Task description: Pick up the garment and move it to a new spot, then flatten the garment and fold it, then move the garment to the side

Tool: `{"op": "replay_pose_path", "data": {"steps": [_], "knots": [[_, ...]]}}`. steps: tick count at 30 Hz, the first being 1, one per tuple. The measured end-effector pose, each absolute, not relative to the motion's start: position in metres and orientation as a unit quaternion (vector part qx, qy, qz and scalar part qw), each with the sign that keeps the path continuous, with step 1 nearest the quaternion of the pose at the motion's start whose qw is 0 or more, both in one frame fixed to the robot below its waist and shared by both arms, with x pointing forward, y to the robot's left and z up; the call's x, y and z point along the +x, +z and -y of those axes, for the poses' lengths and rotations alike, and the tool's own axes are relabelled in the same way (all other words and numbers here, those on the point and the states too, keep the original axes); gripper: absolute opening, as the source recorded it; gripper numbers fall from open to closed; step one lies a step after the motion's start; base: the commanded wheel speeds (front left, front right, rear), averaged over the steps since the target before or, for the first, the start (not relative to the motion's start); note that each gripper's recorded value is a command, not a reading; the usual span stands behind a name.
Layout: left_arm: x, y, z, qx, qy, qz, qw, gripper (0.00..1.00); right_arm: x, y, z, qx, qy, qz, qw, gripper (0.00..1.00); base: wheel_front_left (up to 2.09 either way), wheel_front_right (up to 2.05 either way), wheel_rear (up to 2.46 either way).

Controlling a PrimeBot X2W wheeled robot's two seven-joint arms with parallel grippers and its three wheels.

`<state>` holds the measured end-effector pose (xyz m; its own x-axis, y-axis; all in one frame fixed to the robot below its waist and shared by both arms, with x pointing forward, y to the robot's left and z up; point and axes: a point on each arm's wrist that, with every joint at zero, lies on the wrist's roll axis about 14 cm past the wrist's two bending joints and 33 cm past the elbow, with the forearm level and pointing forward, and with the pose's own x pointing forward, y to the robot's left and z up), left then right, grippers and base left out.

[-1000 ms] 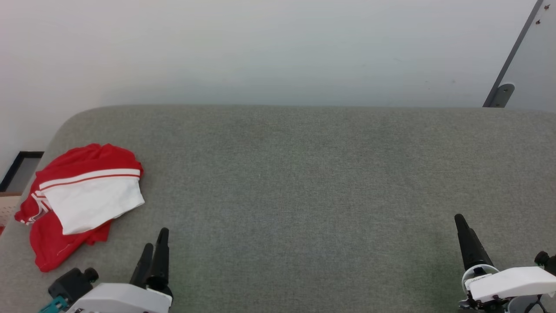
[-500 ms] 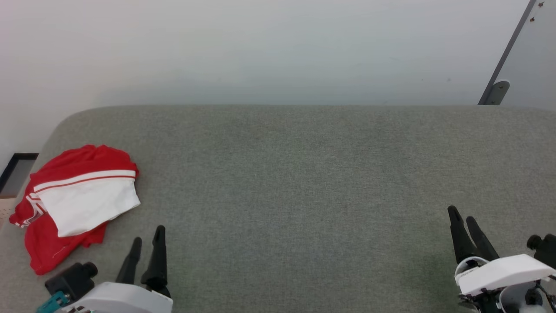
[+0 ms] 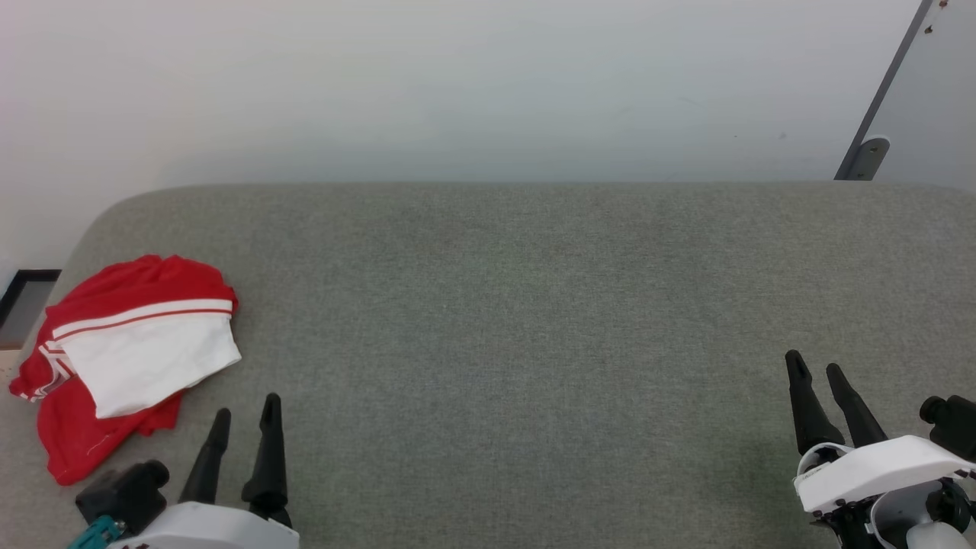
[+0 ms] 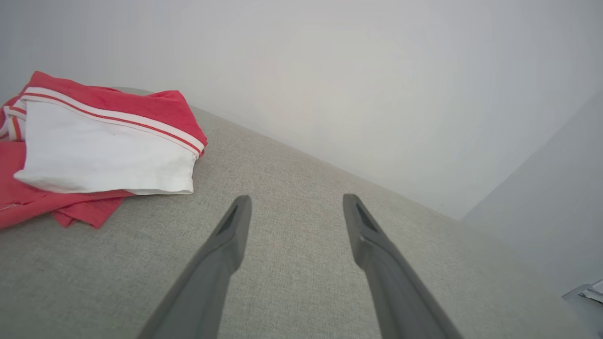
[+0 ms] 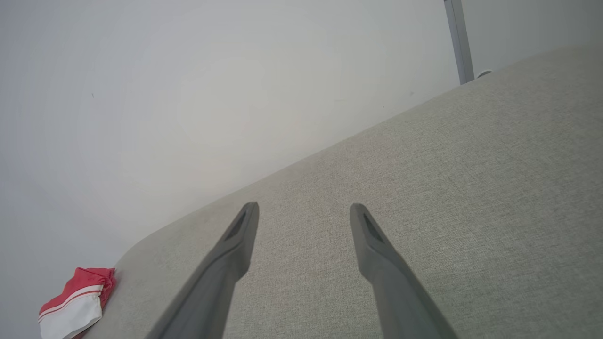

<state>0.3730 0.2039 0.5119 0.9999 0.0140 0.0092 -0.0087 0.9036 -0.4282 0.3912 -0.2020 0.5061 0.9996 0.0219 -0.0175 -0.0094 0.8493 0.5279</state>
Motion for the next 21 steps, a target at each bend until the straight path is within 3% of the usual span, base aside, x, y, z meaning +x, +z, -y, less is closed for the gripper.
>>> {"op": "replay_pose_path", "data": {"steps": [21], "knots": [[0.371, 0.528, -0.199, -0.118, -0.017, 0.046, 0.992, 1.00, 0.393, 0.516, 0.205, 0.186, 0.012, 0.006, 0.982, 1.00, 0.00, 0.00, 0.00]]}}
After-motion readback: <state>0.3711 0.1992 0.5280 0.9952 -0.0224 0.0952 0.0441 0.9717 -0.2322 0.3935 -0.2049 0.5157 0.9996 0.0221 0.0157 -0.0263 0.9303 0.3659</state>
